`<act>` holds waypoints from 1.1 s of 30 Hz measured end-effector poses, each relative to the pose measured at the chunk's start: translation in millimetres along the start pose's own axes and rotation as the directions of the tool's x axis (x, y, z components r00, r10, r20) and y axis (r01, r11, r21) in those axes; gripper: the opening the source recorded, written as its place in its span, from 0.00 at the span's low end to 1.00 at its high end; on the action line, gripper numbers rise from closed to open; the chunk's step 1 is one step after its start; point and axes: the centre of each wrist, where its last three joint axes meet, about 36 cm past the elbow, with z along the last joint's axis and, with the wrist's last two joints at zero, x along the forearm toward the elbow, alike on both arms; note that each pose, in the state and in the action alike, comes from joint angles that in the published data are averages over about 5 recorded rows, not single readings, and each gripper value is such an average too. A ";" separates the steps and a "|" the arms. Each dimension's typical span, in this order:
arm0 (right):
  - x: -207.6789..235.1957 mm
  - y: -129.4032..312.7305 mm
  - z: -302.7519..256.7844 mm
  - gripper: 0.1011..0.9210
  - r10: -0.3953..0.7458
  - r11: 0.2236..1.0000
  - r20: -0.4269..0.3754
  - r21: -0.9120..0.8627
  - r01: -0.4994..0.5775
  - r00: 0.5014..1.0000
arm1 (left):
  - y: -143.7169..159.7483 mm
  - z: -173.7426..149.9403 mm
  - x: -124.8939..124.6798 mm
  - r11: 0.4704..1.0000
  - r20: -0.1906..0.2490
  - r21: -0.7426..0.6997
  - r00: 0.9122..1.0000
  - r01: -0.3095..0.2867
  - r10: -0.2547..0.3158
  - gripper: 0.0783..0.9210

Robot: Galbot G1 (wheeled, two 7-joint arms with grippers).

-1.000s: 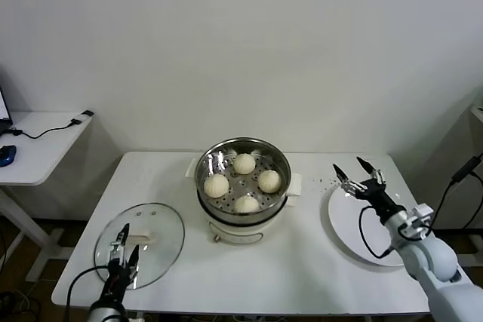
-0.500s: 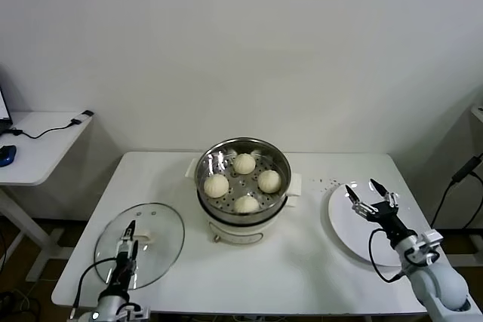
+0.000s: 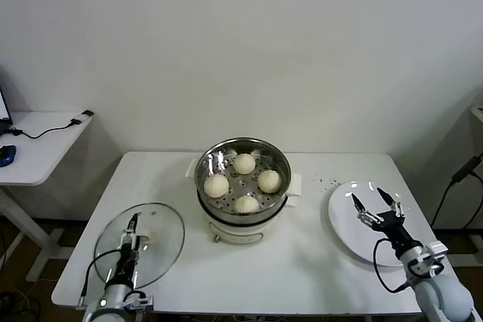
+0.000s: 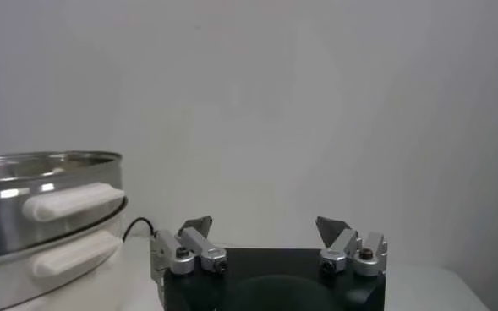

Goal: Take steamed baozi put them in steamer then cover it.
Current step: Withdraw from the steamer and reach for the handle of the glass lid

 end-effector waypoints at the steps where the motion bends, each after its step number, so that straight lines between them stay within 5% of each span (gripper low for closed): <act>1: 0.8 0.4 1.0 0.88 0.000 1.000 -0.001 0.001 0.000 1.000 | -0.7 -0.1 -1.6 1.000 -0.001 0.001 1.000 0.003 -0.003 0.88; 8: 4.8 4.1 8.4 0.88 -0.003 1.000 -0.010 0.006 0.003 1.000 | -4.5 0.3 -9.3 1.000 -0.006 0.012 1.000 0.013 -0.013 0.84; 28: 8.0 10.9 23.1 0.88 -0.015 0.999 -0.020 0.036 0.016 1.000 | -11.6 -0.6 -14.1 0.999 0.000 0.053 1.000 0.000 0.000 0.16; 33: 8.1 11.6 24.3 0.88 -0.018 0.999 -0.018 0.042 0.019 1.000 | -4.9 -1.2 -13.2 0.998 0.003 0.065 1.000 0.017 -0.017 0.08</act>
